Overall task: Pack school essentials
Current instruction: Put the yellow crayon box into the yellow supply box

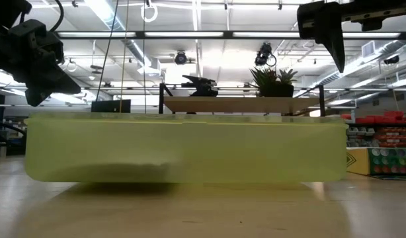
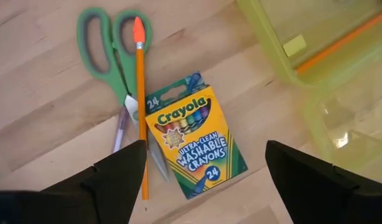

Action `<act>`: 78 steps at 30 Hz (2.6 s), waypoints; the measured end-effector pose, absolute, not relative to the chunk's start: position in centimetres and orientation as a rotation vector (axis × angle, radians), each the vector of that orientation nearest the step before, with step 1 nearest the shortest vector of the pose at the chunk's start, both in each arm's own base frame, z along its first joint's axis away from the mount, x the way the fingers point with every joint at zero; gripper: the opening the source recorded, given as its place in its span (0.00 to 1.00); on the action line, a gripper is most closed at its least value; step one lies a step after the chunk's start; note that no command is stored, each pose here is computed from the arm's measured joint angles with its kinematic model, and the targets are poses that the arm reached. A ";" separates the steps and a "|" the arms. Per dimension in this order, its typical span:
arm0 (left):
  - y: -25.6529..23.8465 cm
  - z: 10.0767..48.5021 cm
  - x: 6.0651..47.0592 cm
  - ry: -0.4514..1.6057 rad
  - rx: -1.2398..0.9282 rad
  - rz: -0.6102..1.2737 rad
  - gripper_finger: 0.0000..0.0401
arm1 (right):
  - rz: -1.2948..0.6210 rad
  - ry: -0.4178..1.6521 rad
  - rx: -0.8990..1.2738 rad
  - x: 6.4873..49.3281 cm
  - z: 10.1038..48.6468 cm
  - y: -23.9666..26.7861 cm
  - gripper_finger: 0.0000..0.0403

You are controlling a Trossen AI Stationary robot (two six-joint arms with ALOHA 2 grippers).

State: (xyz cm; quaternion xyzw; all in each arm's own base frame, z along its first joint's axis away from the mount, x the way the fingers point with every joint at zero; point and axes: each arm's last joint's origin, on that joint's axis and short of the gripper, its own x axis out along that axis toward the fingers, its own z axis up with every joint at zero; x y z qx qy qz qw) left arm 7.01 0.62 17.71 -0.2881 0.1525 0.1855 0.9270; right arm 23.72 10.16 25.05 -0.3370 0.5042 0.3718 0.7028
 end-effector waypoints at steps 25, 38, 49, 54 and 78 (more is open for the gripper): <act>0.6 17.7 7.0 0.313 -0.590 0.380 0.08 | 0.823 1.188 -0.700 23.1 23.3 10.0 0.84; 0.6 17.7 7.0 0.313 -0.590 0.380 0.07 | 0.854 1.166 -0.736 23.1 23.3 10.0 0.84; 0.6 17.7 7.0 0.313 -0.590 0.380 0.10 | 0.897 1.062 -0.723 23.8 23.6 10.4 0.84; 0.6 17.7 7.0 0.313 -0.590 0.380 0.09 | 0.893 1.042 -0.725 23.8 23.2 10.4 0.84; 0.6 17.7 7.0 0.313 -0.590 0.380 0.08 | 0.460 1.029 -0.545 25.2 22.8 10.1 0.99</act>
